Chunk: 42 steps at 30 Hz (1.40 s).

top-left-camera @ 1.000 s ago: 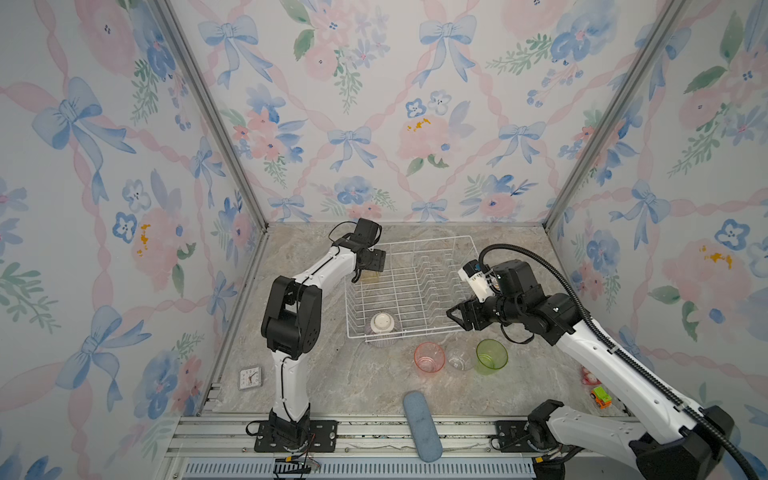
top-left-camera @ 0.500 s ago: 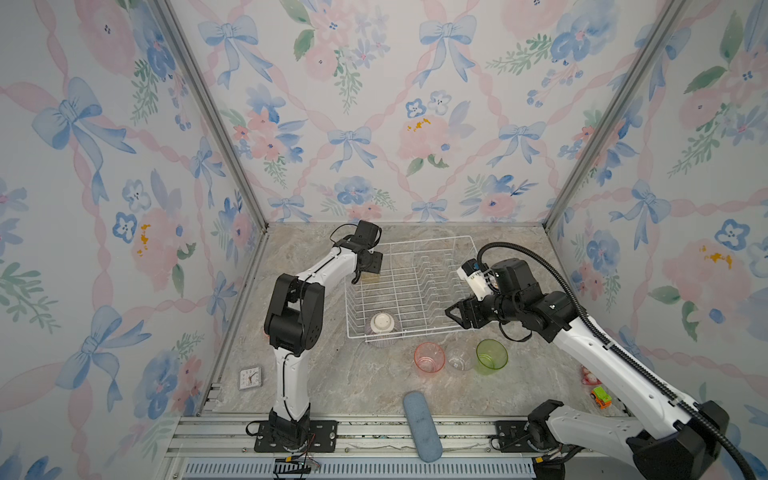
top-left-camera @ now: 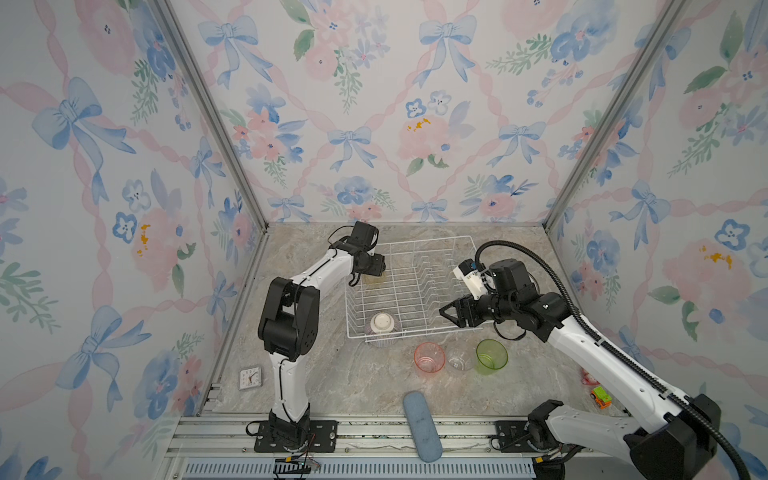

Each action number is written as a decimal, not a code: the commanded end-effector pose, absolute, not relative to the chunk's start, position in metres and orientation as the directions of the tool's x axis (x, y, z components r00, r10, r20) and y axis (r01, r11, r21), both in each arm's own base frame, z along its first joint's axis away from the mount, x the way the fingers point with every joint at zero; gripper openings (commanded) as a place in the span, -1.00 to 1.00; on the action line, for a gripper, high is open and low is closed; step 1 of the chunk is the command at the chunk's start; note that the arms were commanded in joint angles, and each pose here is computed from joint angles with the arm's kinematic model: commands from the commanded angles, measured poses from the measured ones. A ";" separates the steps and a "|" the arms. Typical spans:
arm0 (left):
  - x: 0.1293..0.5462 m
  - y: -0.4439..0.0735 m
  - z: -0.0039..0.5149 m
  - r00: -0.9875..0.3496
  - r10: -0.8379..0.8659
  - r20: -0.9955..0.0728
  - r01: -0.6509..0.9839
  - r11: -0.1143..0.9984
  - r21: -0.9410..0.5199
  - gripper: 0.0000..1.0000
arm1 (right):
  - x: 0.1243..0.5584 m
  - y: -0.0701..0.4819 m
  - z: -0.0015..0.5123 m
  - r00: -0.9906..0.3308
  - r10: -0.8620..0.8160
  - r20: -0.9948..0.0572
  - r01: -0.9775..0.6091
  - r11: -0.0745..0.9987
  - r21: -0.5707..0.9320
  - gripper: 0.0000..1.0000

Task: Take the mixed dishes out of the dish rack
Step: 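Close the left gripper on the yellow glass and lift it from the rack, then close the right gripper on the yellow glass held by the left gripper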

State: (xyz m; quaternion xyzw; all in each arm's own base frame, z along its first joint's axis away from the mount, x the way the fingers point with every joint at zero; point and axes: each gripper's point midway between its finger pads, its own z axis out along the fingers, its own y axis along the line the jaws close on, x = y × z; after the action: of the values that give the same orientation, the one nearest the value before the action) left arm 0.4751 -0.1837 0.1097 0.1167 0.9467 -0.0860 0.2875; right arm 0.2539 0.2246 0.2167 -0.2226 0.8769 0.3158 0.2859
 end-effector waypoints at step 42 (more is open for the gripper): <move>0.319 -0.277 0.333 -0.628 -0.056 -0.776 0.752 0.212 -0.624 0.15 | 0.264 0.265 0.320 -0.645 0.283 -0.710 -0.701 0.150 0.697 -0.17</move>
State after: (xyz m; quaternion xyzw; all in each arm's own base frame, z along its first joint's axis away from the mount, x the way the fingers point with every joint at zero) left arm 0.3324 -0.2736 0.3077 0.2259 0.7286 -0.5530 0.3351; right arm 0.2582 0.2678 0.3093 -0.1656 0.6648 0.6274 0.3701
